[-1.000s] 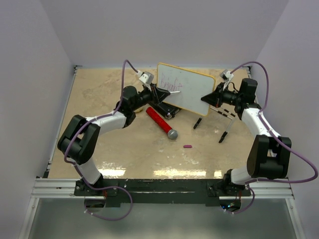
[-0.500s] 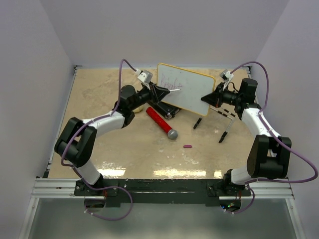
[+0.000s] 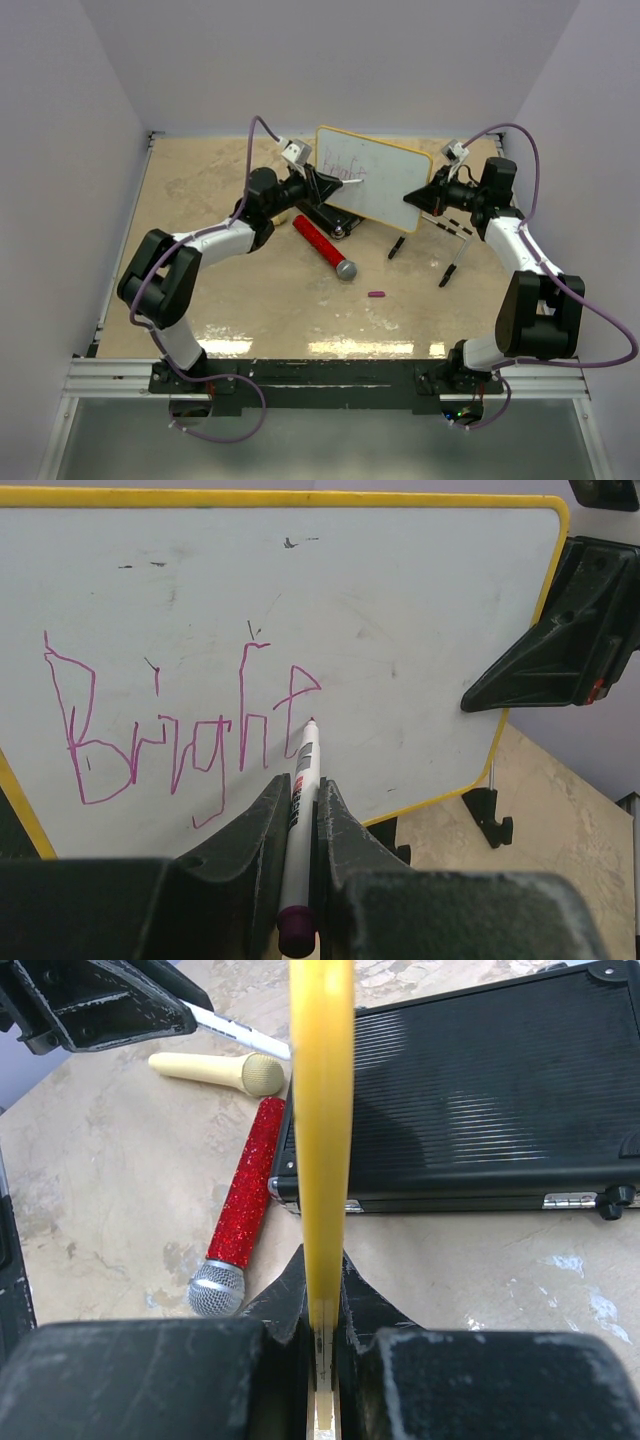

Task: Write a sentence on the whiteboard
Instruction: Write with the whiteboard marker without the cap on the whiteboard.

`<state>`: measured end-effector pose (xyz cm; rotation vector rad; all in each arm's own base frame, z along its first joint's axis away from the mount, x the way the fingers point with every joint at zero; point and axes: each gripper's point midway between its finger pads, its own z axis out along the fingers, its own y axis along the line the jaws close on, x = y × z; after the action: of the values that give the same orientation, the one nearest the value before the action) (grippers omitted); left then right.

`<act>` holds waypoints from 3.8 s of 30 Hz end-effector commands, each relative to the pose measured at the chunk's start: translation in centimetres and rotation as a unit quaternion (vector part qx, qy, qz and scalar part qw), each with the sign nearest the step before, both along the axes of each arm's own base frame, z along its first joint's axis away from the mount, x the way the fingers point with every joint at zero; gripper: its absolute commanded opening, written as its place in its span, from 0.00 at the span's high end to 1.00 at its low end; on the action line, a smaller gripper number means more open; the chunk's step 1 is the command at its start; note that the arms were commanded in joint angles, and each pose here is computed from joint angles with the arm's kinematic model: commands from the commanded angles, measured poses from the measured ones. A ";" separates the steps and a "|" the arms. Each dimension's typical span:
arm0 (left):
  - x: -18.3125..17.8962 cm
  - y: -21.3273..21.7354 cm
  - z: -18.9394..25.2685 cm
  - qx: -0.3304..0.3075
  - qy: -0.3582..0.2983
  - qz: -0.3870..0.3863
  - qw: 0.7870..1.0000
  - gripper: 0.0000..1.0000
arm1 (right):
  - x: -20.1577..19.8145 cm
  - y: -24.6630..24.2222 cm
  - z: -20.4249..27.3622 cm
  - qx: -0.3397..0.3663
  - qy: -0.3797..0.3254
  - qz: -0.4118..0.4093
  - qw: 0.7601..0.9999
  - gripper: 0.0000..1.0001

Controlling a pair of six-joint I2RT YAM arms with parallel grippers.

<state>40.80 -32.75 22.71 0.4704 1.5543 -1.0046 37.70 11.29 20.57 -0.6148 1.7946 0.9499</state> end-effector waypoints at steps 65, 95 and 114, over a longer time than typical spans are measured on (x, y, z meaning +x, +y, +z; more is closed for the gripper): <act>-0.1 -2.4 1.1 -0.003 -0.015 -0.036 0.999 1.00 | 0.2 0.2 1.3 -0.006 -0.024 0.008 1.000 1.00; 0.1 -2.4 4.2 -0.034 -0.040 -0.032 0.998 1.00 | 0.1 0.2 1.3 -0.007 -0.024 0.007 1.000 1.00; -0.5 -2.3 0.3 -0.006 -0.005 -0.037 0.999 1.00 | 0.2 0.1 1.2 -0.007 -0.023 0.006 1.000 1.00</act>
<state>40.29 -34.99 24.11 0.5201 1.5188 -1.0764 37.68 11.27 20.53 -0.6140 1.7968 0.9495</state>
